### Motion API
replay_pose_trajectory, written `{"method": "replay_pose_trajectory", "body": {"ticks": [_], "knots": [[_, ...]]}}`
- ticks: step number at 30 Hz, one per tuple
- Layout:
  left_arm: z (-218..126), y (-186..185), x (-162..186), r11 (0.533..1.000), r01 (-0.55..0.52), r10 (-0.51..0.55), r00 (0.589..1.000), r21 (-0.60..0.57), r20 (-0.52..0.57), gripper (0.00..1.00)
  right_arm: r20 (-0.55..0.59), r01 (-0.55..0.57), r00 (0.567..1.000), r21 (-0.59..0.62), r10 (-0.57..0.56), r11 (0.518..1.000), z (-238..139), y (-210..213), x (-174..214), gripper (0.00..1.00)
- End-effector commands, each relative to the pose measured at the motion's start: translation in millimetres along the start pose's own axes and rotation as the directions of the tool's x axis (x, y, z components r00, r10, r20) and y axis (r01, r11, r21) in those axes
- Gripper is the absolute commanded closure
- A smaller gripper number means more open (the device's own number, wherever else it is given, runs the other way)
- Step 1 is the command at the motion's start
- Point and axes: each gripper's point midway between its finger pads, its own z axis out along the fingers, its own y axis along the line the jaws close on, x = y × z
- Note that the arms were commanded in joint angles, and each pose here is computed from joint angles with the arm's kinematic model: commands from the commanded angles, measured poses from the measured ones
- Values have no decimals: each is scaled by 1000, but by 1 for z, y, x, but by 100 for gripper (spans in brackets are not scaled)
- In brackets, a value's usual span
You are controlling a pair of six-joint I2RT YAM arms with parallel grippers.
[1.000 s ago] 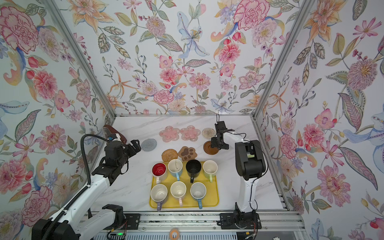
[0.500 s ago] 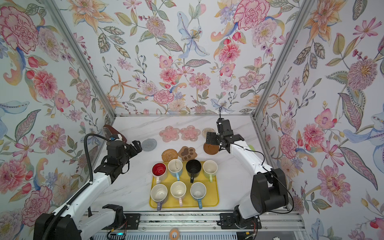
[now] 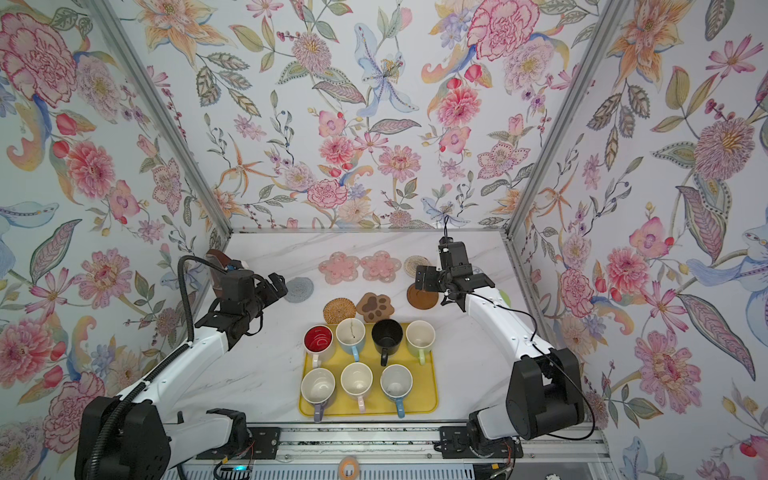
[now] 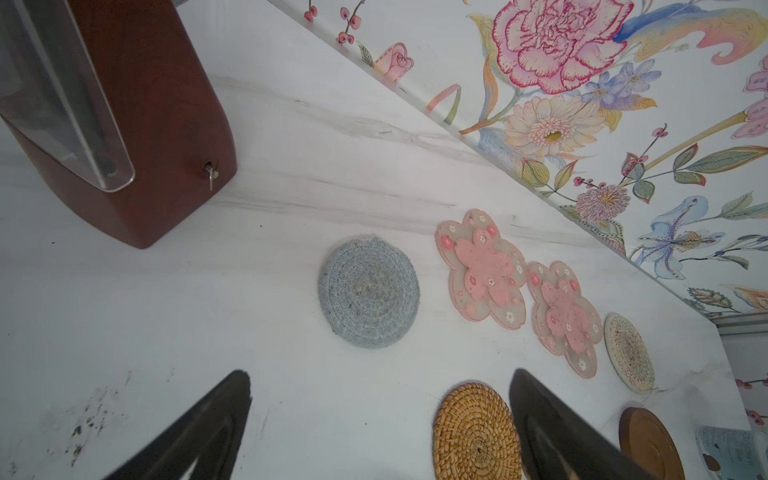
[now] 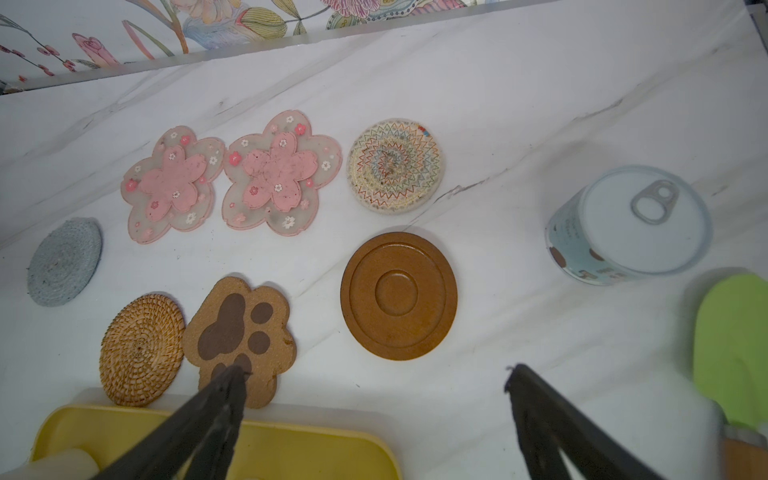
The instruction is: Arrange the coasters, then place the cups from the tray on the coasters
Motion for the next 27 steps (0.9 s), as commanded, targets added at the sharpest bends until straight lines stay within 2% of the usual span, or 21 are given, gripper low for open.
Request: {"method": "replay_pose_trajectory", "body": {"ticks": [1, 5, 11, 15, 21, 27], "knots": [[0, 1, -8, 1000, 14, -14, 1000, -26, -3, 1, 9, 25, 1000, -7, -25, 1000, -3, 4, -17, 1], [0, 3, -8, 999, 19, -20, 1000, -43, -13, 1, -20, 42, 999, -24, -42, 999, 4, 14, -21, 1], [-6, 16, -3, 997, 17, -16, 1000, -81, 3, 1, -121, 122, 984, -60, -129, 991, 31, 43, -6, 2], [-9, 24, 2, 995, 9, -9, 1000, -99, 4, 1, -211, 198, 954, -98, -214, 975, 53, 68, 13, 2], [-14, 32, 8, 994, 15, -14, 1000, -104, 10, 1, -313, 323, 882, -146, -353, 935, 79, 99, 39, 3], [-20, 38, 6, 994, 12, -10, 1000, -108, 26, 1, -359, 359, 843, -176, -400, 917, 97, 116, 59, 4]]}}
